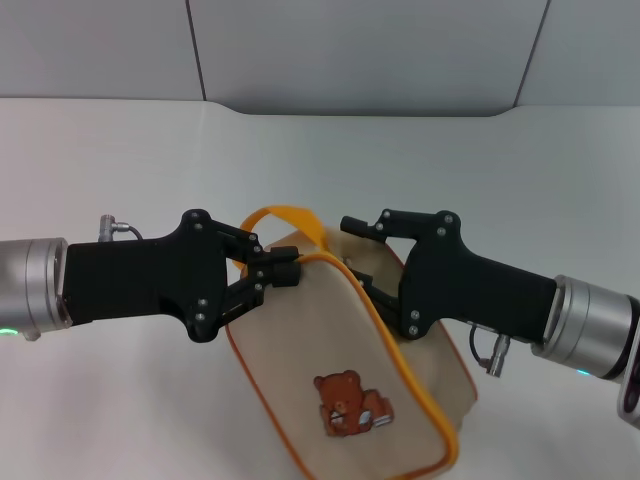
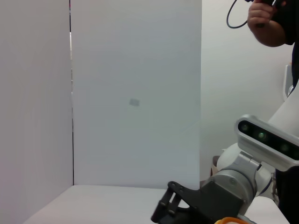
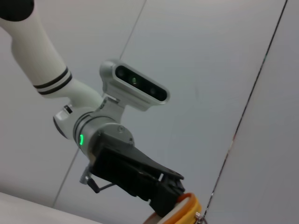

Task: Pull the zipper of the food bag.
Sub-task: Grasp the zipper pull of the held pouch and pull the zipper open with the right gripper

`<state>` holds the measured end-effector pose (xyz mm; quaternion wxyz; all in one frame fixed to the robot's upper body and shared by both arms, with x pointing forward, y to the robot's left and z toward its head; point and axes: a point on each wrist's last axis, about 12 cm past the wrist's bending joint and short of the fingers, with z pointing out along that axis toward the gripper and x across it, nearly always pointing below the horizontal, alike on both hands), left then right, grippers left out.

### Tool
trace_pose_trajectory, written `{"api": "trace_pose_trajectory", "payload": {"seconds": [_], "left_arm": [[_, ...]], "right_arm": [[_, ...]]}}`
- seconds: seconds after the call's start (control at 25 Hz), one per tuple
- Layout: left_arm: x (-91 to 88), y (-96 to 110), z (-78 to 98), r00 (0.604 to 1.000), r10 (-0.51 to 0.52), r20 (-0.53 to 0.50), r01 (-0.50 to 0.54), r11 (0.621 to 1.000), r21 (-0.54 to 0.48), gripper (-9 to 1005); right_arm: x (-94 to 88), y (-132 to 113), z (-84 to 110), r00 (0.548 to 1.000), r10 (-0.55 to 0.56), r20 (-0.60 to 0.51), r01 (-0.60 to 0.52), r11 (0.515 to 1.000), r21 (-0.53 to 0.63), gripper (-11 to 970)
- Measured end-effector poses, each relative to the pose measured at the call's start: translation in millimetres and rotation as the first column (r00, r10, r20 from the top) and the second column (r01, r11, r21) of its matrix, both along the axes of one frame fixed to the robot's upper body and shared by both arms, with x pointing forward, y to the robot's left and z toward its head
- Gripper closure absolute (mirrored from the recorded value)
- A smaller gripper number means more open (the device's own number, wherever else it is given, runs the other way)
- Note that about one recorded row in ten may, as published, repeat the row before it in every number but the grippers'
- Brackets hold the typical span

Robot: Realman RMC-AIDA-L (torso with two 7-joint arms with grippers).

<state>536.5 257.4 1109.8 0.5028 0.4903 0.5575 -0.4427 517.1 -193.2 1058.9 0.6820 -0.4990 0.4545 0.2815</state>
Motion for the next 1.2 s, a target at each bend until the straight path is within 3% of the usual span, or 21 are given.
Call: {"api": "trace_pose_trajectory", "payload": {"seconds": [0.68,0.8,0.96,1.2], "left_arm": [[-1.0,5.7,-2.0,0.999,0.036,-0.005,-0.036,0.999,-0.005,937],[-1.5,5.7,-2.6,0.999,0.037,-0.007,-0.037,0.999,-0.005,937],[-1.9,6.1,-3.0,0.999,0.038,-0.008,-0.038,0.999,-0.005,938],[-0.7,9.0,-2.8,0.998,0.066,-0.007,-0.066,0.998,-0.015,938]], "right_arm": [[-8.9,8.4,-2.6,0.997,0.049,0.056,-0.049,0.999,-0.014,608],[-8.8,8.5,-2.6,0.997,0.049,0.055,-0.048,0.999,-0.015,810],[-8.3,6.9,-2.4,0.998,0.058,0.033,-0.057,0.998,-0.015,960],[-14.4,-7.4,-1.4,0.989,0.139,-0.053,-0.14,0.99,-0.026,960]]}}
